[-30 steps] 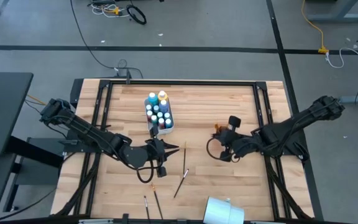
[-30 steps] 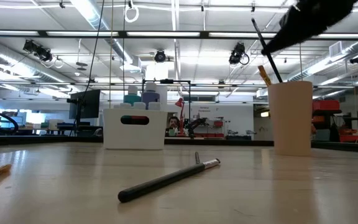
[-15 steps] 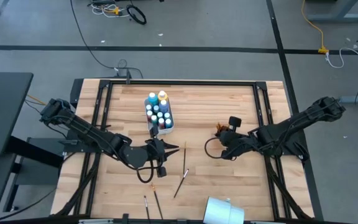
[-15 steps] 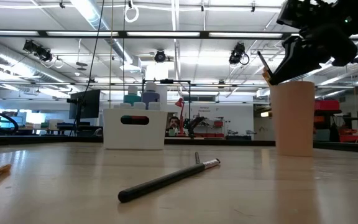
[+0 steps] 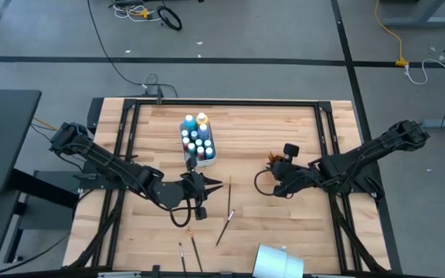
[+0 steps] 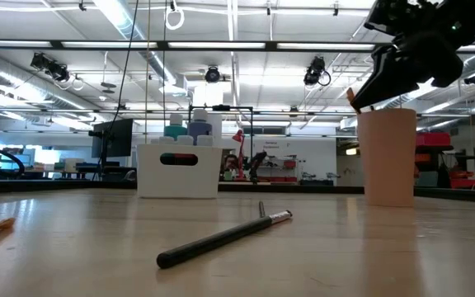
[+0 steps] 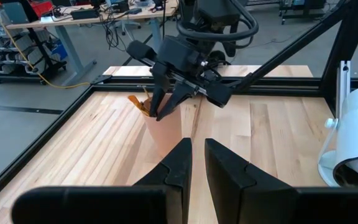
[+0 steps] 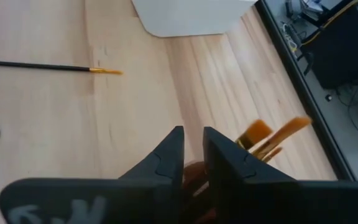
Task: Pick & Place Paint Supplies
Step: Put the silver paint brush into the orange cup
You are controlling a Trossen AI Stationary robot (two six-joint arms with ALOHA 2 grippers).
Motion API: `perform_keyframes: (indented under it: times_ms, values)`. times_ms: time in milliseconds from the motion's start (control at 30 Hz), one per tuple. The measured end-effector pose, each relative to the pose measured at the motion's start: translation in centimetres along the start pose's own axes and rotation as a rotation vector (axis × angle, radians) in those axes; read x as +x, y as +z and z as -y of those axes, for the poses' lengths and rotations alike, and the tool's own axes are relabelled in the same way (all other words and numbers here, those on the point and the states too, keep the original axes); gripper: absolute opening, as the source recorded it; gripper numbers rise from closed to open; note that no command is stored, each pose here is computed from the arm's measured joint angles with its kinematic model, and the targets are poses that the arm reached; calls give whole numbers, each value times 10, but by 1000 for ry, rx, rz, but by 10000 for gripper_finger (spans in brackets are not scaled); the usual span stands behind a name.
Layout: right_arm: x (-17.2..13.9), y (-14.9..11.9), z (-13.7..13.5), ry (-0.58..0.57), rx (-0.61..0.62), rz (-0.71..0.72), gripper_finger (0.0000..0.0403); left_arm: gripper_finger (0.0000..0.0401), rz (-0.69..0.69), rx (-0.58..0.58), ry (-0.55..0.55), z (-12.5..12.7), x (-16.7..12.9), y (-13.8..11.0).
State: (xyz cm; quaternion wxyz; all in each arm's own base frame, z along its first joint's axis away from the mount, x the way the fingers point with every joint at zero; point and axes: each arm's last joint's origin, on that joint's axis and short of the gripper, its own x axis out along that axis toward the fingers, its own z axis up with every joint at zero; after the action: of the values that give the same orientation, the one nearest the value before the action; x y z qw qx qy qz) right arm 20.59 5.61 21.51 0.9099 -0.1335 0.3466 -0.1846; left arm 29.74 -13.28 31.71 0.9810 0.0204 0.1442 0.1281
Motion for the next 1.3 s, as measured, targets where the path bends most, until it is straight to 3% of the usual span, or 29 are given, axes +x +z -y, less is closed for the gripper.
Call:
perform_keyframes:
  times_ms: [267, 500, 700, 867, 1067, 1167, 1300]
  values:
    - [0, 9, 0, -20, -22, 77, 66, 54, -23, -15, -25, 0, 0, -2]
    - [-7, 41, -1, 9, -1, 361, 66, 54, -127, -67, -131, 2, -1, -11]
    - [-19, 63, 0, 145, 73, 598, 64, 55, -238, -90, -232, 6, -5, -20]
    - [-21, 65, -2, 258, 53, 647, 65, 55, -283, -97, -281, 13, -12, -25]
    - [-21, 65, -3, 268, 48, 650, 65, 55, -330, -138, -369, 28, -23, -36]
    - [-21, 65, -3, 268, 48, 650, 65, 55, -398, -235, -405, 33, -29, -44]
    - [-21, 65, -3, 268, 48, 650, 65, 54, -569, -522, -341, 35, -36, -54]
